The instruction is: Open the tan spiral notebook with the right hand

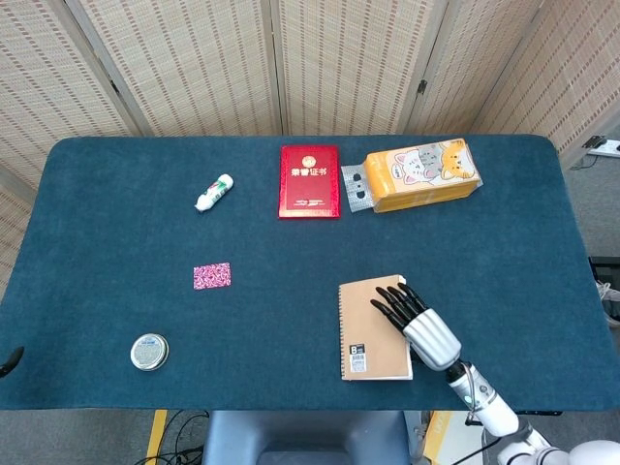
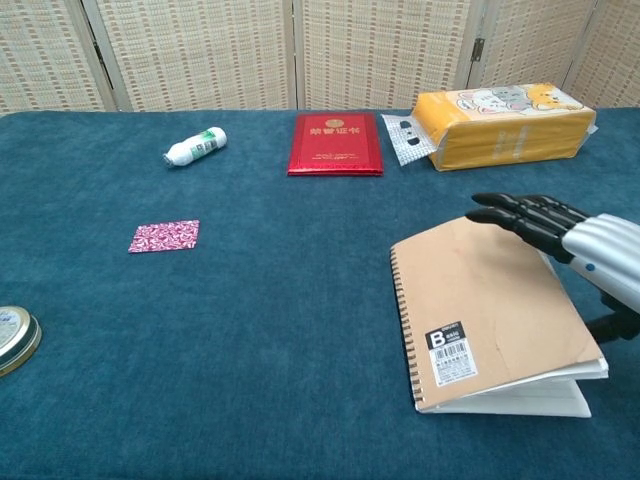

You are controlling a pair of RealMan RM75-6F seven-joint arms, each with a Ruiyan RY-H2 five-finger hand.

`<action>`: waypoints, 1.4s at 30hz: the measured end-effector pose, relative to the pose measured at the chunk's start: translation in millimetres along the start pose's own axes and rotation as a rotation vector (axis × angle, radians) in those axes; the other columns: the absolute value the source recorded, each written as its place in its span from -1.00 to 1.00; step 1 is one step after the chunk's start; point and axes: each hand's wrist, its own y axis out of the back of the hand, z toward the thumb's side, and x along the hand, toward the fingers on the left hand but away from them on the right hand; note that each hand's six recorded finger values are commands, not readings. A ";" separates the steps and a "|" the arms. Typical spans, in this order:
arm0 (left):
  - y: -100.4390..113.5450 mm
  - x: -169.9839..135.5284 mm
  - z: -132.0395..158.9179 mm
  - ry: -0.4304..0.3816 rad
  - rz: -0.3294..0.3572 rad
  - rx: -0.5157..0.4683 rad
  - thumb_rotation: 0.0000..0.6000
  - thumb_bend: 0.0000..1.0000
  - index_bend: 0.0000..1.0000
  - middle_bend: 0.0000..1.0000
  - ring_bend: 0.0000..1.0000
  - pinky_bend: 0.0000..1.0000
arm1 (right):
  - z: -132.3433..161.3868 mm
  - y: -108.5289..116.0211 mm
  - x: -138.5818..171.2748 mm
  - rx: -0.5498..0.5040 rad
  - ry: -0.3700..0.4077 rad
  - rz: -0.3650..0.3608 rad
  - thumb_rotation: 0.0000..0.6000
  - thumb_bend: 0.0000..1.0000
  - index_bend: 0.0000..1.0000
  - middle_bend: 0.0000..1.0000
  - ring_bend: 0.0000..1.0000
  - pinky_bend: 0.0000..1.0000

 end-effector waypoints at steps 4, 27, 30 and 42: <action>18.6 -1.6 -16.5 0.056 0.065 -0.045 1.00 -0.51 -0.62 -0.79 -0.93 -0.65 | 10.8 2.6 -25.9 -0.017 0.048 -0.021 1.00 -0.39 -1.00 -1.00 -1.00 -1.00; 35.1 -3.6 -32.5 0.062 0.081 -0.120 1.00 -0.51 -0.62 -0.79 -0.93 -0.65 | 97.9 18.2 -162.5 -0.096 0.247 -0.030 1.00 -0.46 -1.00 -1.00 -1.00 -1.00; 35.5 -4.0 -32.6 0.060 0.080 -0.118 1.00 -0.51 -0.62 -0.79 -0.93 -0.65 | 105.7 19.7 -172.5 -0.087 0.249 -0.025 1.00 -0.46 -1.00 -1.00 -1.00 -1.00; 32.8 -4.7 -28.7 0.039 0.063 -0.100 1.00 -0.51 -0.62 -0.79 -0.93 -0.65 | 79.7 31.7 -164.1 -0.048 0.172 -0.039 1.00 -0.47 -1.00 -1.00 -1.00 -1.00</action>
